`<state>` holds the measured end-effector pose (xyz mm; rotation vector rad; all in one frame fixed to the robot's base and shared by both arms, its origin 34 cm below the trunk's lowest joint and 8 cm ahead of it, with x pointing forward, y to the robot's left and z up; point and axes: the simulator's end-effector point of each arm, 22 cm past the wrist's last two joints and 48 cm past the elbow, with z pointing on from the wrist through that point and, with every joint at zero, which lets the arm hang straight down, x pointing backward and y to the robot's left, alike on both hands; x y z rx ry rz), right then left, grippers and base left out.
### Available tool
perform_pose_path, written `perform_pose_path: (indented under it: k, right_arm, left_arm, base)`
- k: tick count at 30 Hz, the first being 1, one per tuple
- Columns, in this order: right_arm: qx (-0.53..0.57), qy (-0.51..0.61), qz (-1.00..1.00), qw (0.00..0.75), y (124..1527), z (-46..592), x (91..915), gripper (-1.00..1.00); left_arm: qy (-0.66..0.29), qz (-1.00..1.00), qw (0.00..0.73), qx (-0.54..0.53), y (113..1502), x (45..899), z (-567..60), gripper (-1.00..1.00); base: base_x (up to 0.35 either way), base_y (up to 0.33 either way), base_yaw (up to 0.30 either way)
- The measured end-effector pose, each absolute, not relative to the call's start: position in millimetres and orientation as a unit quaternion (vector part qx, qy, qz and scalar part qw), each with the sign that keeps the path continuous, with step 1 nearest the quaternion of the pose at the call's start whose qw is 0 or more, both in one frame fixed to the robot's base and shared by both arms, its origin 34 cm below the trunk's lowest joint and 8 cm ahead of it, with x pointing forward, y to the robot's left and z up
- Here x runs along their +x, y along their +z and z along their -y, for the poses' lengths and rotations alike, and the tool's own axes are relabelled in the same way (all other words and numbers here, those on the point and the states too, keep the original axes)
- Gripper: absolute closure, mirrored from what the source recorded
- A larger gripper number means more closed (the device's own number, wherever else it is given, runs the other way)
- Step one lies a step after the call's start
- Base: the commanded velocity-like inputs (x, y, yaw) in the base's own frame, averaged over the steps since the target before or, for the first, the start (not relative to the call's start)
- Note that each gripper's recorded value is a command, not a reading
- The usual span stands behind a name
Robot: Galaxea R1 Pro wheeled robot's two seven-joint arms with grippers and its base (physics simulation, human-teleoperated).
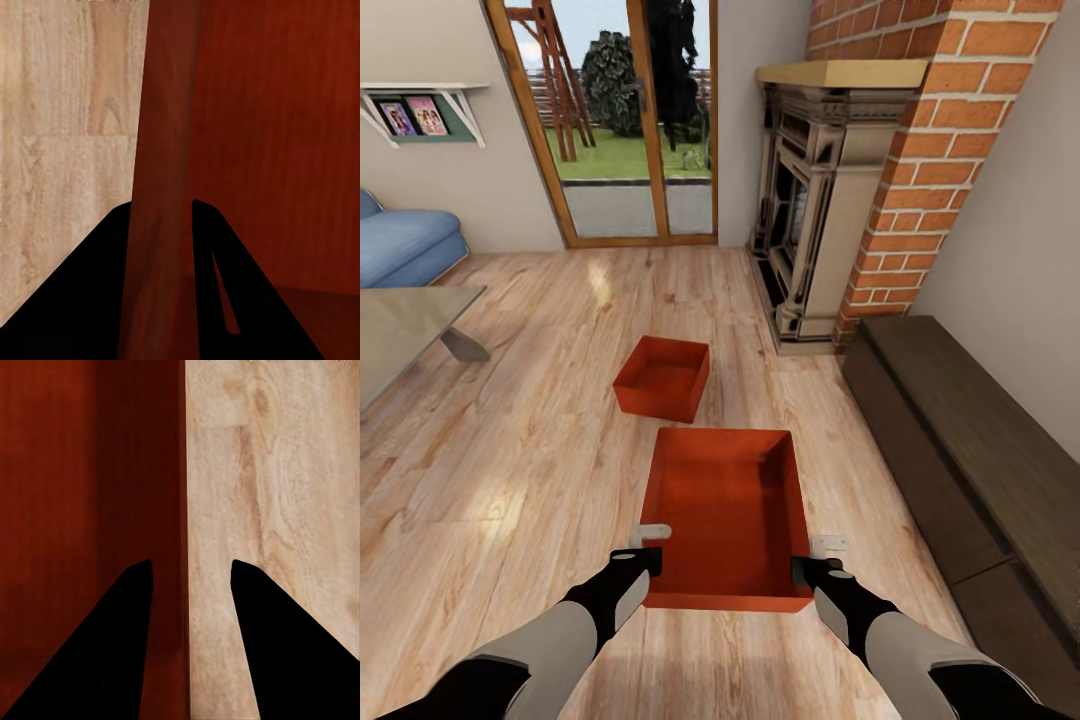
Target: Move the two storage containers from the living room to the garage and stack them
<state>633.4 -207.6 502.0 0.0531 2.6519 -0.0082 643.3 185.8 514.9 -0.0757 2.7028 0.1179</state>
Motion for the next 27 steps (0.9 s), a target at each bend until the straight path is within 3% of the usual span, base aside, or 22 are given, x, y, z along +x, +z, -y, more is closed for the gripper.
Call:
perform_pose_path:
  k: [27]
  right_arm:
    - [0.021, -0.003, -0.970, 0.244, 543.9, 207.1, 632.8, 1.00]
  left_arm:
    - [0.042, -0.975, 0.217, -0.025, 557.2, 644.0, -186.3, 1.00]
  base:
    - [0.000, 0.000, 0.000]
